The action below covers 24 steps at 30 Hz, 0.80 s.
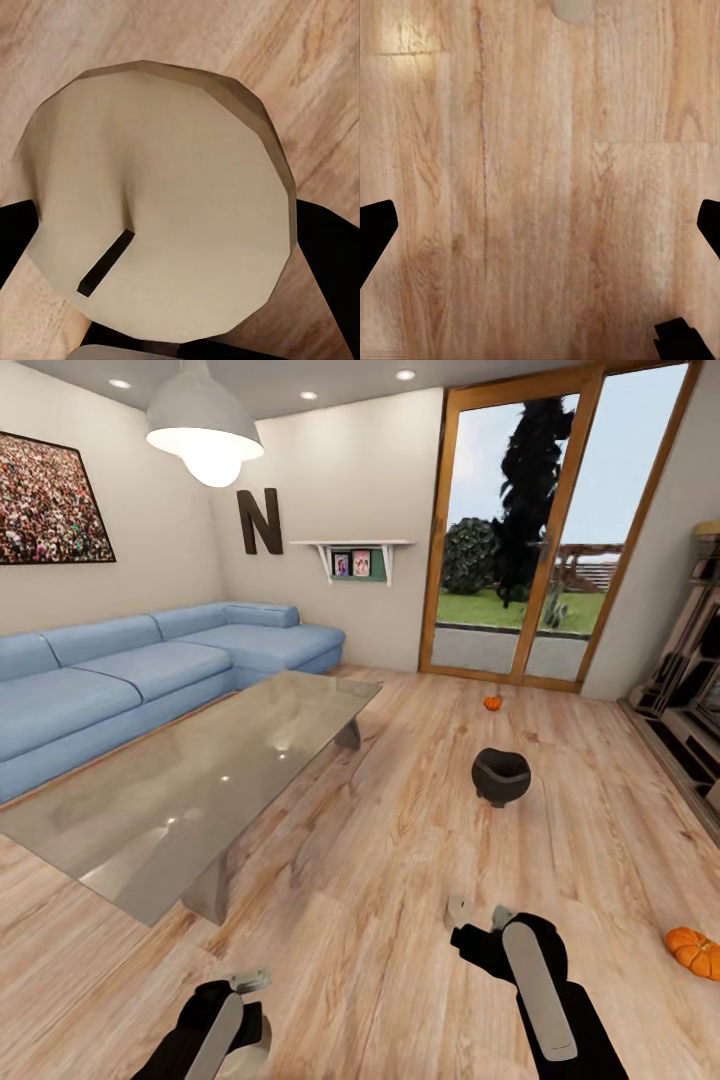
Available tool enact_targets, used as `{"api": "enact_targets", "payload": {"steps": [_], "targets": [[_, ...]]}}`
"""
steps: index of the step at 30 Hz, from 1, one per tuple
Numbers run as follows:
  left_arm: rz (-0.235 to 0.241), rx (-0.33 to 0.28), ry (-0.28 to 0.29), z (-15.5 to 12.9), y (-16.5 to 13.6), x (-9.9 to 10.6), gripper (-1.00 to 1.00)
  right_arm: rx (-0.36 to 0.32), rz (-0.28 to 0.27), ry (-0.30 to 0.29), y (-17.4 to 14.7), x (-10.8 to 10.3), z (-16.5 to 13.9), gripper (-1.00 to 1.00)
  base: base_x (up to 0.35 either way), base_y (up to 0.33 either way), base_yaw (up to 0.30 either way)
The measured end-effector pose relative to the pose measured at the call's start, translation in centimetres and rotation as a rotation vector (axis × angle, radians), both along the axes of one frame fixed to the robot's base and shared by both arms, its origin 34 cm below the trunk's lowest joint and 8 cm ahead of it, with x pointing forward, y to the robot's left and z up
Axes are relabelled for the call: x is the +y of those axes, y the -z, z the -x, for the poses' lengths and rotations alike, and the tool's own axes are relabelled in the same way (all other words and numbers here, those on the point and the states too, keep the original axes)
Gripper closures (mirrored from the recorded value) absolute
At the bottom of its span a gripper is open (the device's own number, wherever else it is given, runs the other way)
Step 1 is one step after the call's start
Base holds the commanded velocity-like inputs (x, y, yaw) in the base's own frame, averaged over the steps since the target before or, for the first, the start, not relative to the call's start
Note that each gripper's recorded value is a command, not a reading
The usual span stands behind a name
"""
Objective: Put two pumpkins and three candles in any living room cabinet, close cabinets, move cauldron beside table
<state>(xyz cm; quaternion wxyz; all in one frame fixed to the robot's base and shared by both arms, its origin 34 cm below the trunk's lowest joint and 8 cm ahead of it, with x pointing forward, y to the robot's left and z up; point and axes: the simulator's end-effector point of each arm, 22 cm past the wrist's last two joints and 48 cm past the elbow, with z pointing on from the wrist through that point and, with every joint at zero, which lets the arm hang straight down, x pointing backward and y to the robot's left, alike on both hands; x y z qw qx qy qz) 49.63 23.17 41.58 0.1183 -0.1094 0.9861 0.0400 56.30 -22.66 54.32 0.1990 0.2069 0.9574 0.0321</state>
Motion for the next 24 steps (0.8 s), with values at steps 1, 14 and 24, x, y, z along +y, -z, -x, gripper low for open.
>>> {"api": "enact_targets", "payload": {"steps": [1,14,24], "targets": [[0.0,0.0,0.001,0.0,0.0,-0.1,1.0,0.002,-0.001,0.0,0.1,0.1,0.0,-1.0,0.059,0.0,0.0],[-0.013,-0.002,0.062,0.0,0.0,-1.4,1.0,0.071,0.0,-0.008,2.4,0.3,1.4,-1.0,0.264,0.0,0.0],[-0.012,-0.002,0.063,0.0,0.0,-1.6,1.0,0.081,0.002,-0.001,2.8,0.1,1.7,-1.0,0.322,0.0,0.0]]}}
